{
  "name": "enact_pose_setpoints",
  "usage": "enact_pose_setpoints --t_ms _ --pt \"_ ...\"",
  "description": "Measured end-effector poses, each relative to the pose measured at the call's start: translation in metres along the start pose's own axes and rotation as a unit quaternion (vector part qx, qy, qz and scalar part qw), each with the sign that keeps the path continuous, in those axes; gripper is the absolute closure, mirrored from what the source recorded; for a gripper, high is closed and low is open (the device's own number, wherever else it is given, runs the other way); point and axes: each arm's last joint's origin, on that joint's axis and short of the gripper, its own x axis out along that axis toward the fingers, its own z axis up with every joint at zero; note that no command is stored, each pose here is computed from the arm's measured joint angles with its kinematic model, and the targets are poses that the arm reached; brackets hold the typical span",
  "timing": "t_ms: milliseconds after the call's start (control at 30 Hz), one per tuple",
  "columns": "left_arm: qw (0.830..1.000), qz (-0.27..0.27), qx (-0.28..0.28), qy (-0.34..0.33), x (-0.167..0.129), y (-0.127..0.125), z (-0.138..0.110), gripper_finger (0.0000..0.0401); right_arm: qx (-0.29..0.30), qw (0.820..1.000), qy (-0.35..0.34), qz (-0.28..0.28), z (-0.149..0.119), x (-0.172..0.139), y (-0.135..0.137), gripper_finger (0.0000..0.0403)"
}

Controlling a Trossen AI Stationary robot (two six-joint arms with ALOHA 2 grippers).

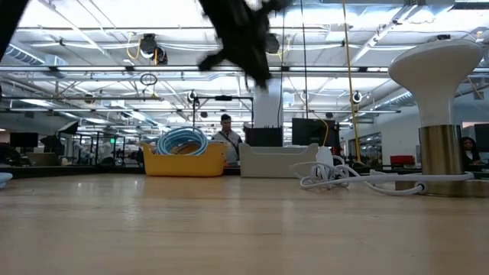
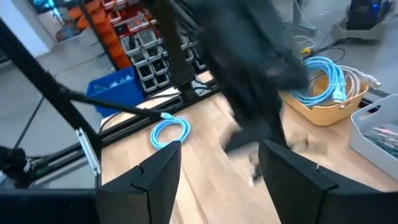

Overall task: Pick & Place USB Port
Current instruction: Put the black charger cable into the gray bin

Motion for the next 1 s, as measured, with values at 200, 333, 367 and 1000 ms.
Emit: enact_pose_setpoints --t_ms 200,333,367,1000 --pt "0.976 -0.008 0.062 -0.209 -0.11 -0.016 0.003 0.0375 0.07 0.997 -0.037 -0.015 -0.004 0.023 -0.008 0.0193" --pt "0.951 -0.064 0.091 -0.289 -0.148 -0.026 0.006 0.0375 0.146 0.982 -0.104 0.056 -0.004 0.051 -0.014 0.0193" --pt "0.949 -0.069 0.094 -0.293 -0.15 -0.027 0.005 0.0375 0.159 0.976 -0.127 0.082 -0.003 0.057 -0.017 0.0193" --pt "0.951 -0.133 0.15 -0.237 -0.15 -0.041 -0.014 0.0375 0.215 0.95 -0.195 0.116 -0.005 0.108 -0.036 0.0193"
